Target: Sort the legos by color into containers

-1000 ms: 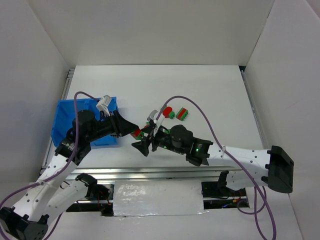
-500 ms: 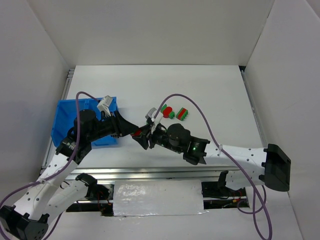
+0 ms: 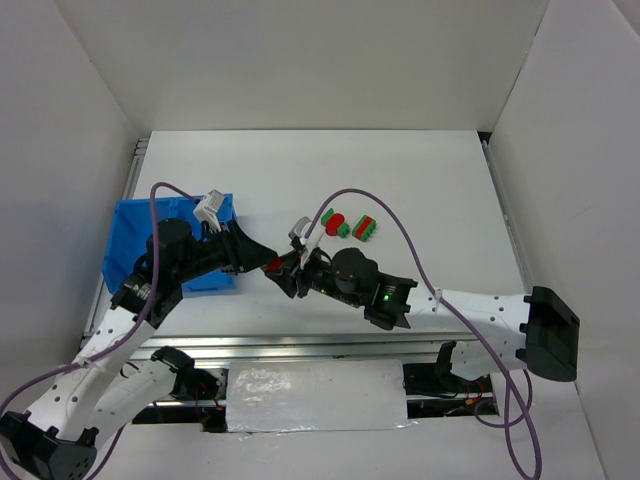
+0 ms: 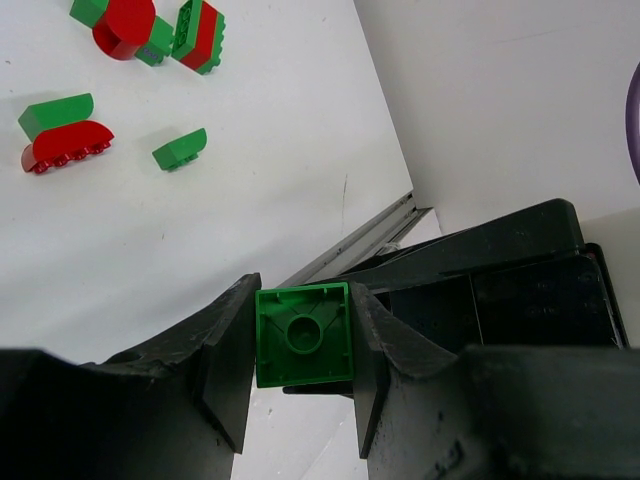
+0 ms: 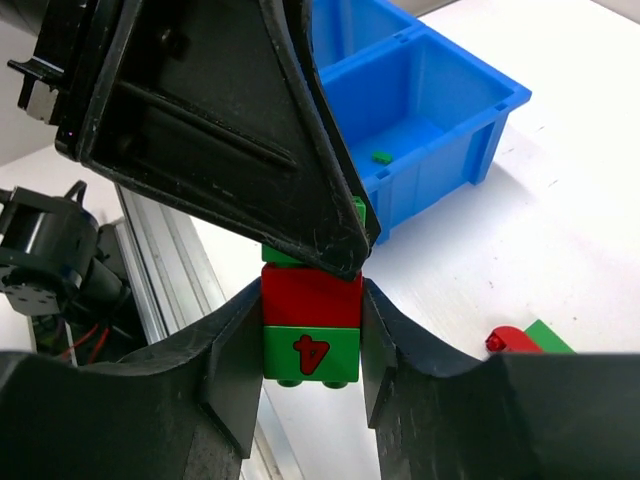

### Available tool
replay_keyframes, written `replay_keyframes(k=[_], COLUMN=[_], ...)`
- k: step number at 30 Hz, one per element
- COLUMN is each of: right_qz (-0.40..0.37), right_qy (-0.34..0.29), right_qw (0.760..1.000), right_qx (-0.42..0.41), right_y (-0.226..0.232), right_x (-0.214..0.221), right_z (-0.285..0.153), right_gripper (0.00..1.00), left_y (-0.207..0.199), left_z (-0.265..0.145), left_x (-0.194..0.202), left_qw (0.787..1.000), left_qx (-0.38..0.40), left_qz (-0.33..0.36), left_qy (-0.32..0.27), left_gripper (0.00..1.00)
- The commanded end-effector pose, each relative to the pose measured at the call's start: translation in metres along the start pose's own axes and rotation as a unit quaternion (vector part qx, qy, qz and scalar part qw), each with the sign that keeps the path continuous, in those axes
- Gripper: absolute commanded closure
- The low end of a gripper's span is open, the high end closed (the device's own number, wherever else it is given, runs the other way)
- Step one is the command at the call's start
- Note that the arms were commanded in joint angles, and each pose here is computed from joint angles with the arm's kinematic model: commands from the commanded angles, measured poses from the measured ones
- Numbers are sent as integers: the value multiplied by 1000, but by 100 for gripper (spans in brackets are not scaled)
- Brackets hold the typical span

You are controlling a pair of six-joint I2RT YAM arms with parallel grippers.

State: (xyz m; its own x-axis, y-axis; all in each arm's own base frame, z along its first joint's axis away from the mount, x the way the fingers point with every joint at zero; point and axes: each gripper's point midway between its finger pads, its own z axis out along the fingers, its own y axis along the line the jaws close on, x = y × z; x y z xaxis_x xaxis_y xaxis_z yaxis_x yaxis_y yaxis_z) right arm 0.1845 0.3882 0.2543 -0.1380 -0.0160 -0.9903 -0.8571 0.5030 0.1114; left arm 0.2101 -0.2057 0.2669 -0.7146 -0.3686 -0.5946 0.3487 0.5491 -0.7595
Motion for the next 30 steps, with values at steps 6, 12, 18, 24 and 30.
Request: replay_keyframes(k=[6, 12, 18, 24, 30], right_qz=[-5, -21, -9, 8, 6], right_qy=[-50, -33, -32, -38, -40], right_qw=[999, 999, 999, 999, 999], right_qx=[-18, -25, 21, 27, 25], right_y=[6, 5, -15, -17, -17], right_x=[-19, -5, 3, -2, -12], right_z=[-7, -16, -24, -36, -49], right_gripper=[100, 100, 100, 100, 100], left_y=[-22, -18, 27, 142, 177], left_z=[-5, -8, -17, -48, -49], left_x=[-23, -33, -58, -93, -115], left_qw=[999, 999, 986, 900, 862], left_qx=[17, -10, -137, -391, -459], left_qz=[22, 38, 34, -37, -54], left_qy=[-26, -36, -91, -188, -208], left_gripper=[100, 100, 100, 100, 83])
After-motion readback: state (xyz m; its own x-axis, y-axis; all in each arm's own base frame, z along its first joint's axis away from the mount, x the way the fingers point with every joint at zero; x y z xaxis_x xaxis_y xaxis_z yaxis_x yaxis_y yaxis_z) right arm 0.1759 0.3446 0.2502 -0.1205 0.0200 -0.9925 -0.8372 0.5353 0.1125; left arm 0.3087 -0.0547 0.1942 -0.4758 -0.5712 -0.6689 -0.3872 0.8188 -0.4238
